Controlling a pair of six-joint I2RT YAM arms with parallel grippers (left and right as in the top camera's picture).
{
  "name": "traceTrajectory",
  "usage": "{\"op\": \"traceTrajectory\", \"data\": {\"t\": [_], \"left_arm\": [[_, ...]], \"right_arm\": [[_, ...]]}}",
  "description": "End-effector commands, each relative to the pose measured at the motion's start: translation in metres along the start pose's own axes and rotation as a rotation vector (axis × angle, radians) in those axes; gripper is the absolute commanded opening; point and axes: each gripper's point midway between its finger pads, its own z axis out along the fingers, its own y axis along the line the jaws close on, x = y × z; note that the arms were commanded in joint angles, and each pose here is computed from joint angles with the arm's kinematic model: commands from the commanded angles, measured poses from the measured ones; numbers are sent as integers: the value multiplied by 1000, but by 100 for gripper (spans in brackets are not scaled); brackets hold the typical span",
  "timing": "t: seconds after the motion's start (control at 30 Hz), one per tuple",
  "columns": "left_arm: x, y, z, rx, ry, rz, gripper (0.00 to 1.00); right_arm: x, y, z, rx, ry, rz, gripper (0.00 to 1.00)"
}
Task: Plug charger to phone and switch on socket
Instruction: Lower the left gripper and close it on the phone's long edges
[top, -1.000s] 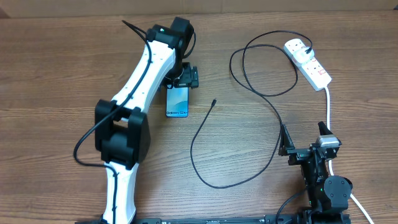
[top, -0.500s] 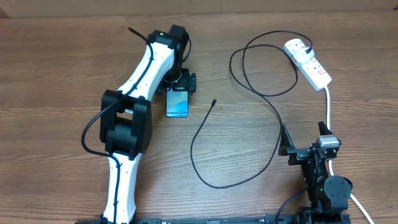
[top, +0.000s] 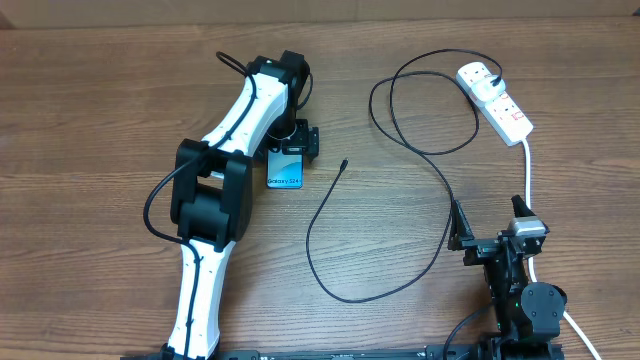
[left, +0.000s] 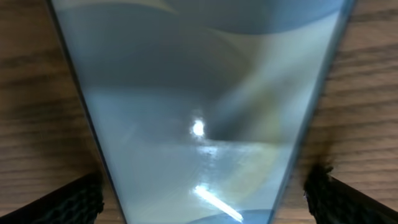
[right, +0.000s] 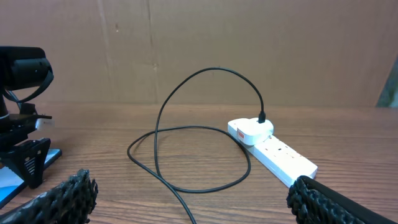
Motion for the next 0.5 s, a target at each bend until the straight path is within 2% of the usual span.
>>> {"op": "traceTrajectory", "data": {"t": [0.0,0.47], "left_arm": [[-2,5,10,-46,4,-29,100],[-10,15,13,-32,-4,-4,100]], "right_arm": [[2,1,0,-3,-3,3,100],[2,1,0,-3,-3,3,100]]}}
